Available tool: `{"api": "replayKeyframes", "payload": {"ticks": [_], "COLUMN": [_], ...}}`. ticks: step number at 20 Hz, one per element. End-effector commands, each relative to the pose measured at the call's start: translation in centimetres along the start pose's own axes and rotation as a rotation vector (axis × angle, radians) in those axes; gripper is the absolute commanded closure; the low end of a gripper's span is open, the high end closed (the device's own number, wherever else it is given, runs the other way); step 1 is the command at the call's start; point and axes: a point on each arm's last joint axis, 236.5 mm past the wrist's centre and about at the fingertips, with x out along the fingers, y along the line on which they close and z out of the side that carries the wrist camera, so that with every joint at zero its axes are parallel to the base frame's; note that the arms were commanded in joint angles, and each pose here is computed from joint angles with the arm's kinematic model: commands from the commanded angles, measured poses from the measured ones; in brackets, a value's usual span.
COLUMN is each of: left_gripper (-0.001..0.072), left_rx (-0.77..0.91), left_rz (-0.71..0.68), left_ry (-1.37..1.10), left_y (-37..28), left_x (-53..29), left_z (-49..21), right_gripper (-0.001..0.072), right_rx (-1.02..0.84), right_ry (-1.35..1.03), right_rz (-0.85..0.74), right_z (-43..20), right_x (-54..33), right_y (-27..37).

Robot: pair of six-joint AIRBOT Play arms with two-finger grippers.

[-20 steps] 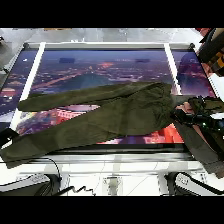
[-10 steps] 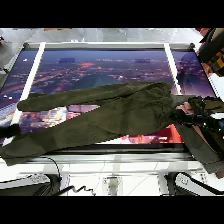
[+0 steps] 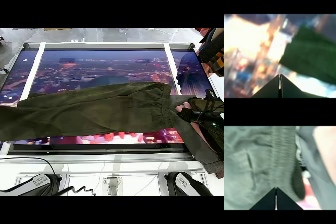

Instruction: Fold the clothes and pants, and hang the long-sleeved shirts on hangers.

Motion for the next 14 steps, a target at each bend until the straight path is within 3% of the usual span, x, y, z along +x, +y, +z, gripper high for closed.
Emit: {"api": "replayKeyframes", "payload": {"ticks": [1, 9, 12, 13, 14], "left_gripper": [0.0678, 0.0678, 0.0678, 0.0655, 0.0384], "left_rx": [0.004, -0.043, -0.127, -0.158, -0.176], "left_rz": [0.029, 0.072, 0.006, -0.019, -0.047], "left_ry": [-0.082, -0.137, -0.088, -0.074, -0.051], "left_y": [0.2, 2.1, 1.5, 1.2, 0.7], "left_x": [-1.3, 0.8, 3.9, 4.7, 5.3], "left_z": [2.5, 3.3, 1.4, 0.9, 0.2], "right_gripper": [0.0685, 0.0684, 0.0685, 0.0684, 0.0677], "right_rx": [-0.057, -0.056, -0.018, 0.012, 0.043], "right_ry": [0.074, 0.235, 0.208, 0.197, 0.193], "right_rz": [-0.136, -0.225, -0.150, -0.102, -0.057], "right_z": [-2.1, -5.8, -5.4, -5.4, -5.7], "right_x": [-1.9, -3.0, -2.4, -2.0, -1.5], "right_y": [-2.3, -4.3, -2.5, -1.5, -0.5]}}
